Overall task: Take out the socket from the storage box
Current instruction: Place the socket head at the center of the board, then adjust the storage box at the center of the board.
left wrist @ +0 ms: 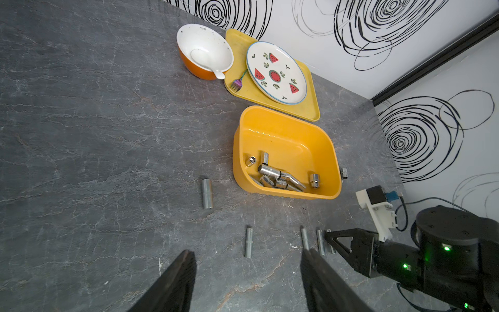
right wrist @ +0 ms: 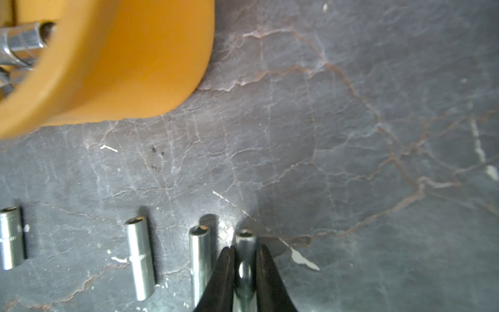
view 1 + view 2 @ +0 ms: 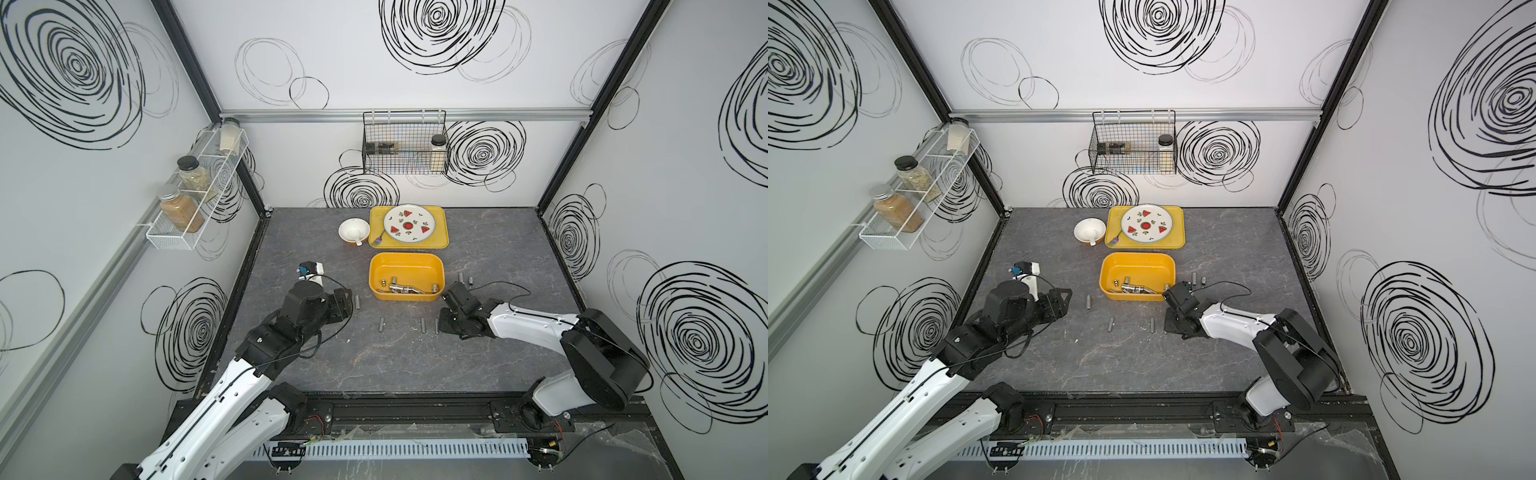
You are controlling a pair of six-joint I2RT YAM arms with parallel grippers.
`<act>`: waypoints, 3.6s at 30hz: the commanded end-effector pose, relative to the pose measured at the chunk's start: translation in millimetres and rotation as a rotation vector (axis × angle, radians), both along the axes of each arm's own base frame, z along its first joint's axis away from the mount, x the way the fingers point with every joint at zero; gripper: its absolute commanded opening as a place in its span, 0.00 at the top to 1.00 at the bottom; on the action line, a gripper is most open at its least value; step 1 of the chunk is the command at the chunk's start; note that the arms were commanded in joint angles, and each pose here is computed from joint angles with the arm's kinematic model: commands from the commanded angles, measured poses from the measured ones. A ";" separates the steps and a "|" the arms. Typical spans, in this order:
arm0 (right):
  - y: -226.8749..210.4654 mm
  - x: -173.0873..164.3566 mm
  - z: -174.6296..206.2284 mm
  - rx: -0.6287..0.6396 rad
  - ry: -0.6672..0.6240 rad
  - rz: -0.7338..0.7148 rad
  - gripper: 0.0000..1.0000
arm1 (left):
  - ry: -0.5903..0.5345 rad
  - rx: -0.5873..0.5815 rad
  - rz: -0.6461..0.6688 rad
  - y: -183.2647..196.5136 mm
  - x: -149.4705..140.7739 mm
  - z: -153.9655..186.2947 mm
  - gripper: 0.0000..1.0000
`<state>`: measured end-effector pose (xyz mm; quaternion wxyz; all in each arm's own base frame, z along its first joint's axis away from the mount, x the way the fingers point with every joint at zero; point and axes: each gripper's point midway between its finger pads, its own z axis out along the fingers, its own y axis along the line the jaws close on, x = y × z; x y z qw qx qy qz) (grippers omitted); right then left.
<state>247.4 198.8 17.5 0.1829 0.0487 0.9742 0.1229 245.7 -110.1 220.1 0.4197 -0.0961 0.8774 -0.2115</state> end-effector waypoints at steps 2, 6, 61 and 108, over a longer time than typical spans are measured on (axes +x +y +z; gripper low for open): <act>-7.5 -6.2 -6.3 -0.031 0.023 -0.010 0.82 | -0.030 -0.014 -0.003 -0.7 2.5 5.5 0.31; -8.6 -7.3 -8.9 -0.039 0.031 -0.010 0.80 | -0.030 -0.014 -0.004 -0.8 2.3 5.5 0.31; -2.8 66.6 104.2 -0.051 -0.233 0.065 0.58 | 0.007 0.015 0.013 -1.1 5.0 -5.7 0.31; -8.7 125.1 22.2 -0.097 0.331 0.105 1.00 | -0.039 -0.049 -0.040 -4.0 3.2 8.3 0.31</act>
